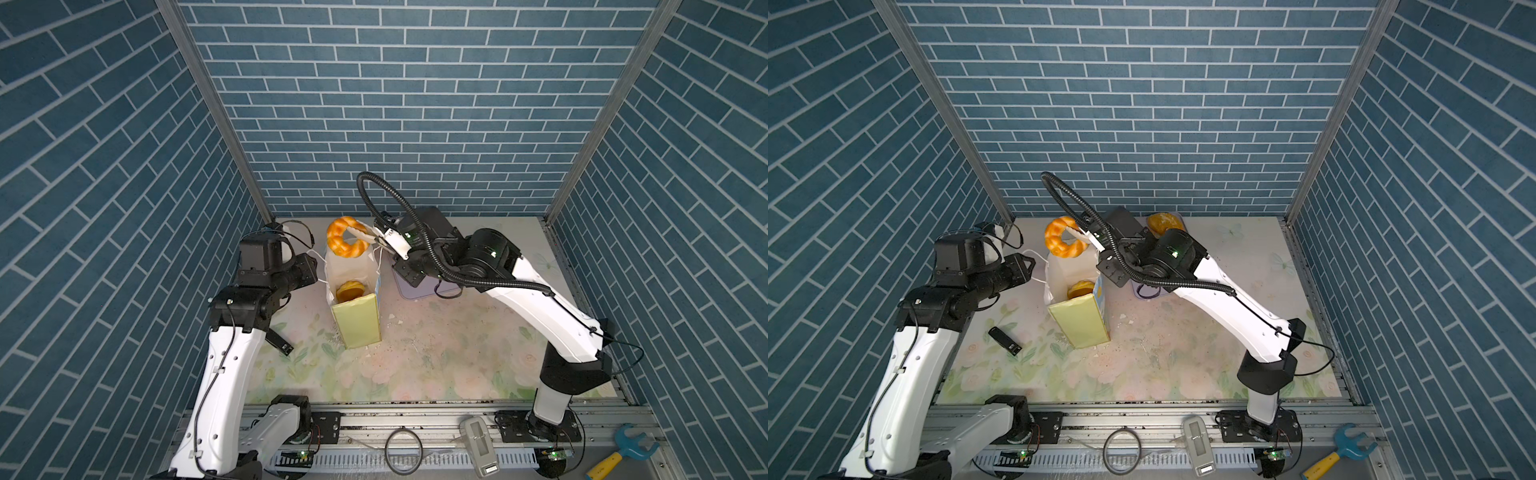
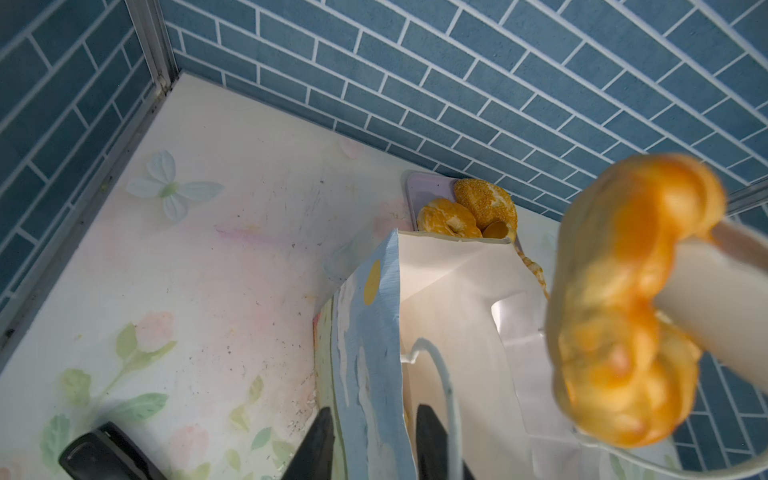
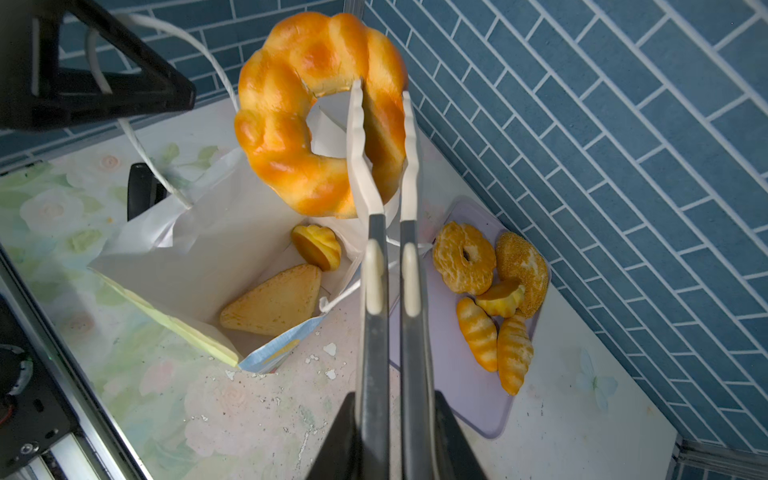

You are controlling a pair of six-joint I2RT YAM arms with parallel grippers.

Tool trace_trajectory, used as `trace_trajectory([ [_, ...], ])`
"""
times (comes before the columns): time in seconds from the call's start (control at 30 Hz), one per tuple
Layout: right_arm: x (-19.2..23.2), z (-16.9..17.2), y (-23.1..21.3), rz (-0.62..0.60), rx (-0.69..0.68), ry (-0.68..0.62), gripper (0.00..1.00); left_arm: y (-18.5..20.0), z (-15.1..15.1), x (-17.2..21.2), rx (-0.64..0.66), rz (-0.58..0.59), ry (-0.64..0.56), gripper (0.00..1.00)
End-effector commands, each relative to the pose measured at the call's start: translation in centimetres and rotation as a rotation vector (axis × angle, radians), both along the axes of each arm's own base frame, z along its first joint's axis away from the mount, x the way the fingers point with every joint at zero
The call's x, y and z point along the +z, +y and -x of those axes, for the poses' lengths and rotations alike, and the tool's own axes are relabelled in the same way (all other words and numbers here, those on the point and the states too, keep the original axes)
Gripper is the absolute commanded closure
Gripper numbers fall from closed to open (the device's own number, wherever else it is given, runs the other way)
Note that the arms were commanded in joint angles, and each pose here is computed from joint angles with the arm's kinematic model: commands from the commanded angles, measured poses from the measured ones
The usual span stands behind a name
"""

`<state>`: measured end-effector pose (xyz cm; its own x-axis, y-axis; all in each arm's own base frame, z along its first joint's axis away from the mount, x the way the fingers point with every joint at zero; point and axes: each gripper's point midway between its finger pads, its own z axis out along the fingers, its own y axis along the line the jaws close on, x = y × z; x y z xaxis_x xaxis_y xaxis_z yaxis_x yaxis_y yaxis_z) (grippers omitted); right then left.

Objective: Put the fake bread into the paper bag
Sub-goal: 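Carry the ring donut over the bag and open the tongs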

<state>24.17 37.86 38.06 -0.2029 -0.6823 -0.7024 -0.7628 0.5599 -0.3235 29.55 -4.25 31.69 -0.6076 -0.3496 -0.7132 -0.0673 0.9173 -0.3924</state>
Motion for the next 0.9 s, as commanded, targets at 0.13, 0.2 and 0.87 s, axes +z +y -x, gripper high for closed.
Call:
trace_trajectory([
  [0.13,-0.3,-0.2,-0.1,0.105,0.021,-0.076,0.81,-0.5,-0.3,-0.3,-0.021,0.029,-0.002,0.80],
  [0.2,-0.7,0.0,0.3,0.109,0.040,-0.063,0.79,-0.6,-0.3,-0.3,-0.025,0.034,-0.001,0.81],
  [0.87,2.0,0.4,0.2,0.033,0.051,-0.091,0.60,-1.3,-0.6,-0.6,-0.046,0.076,0.008,0.82],
])
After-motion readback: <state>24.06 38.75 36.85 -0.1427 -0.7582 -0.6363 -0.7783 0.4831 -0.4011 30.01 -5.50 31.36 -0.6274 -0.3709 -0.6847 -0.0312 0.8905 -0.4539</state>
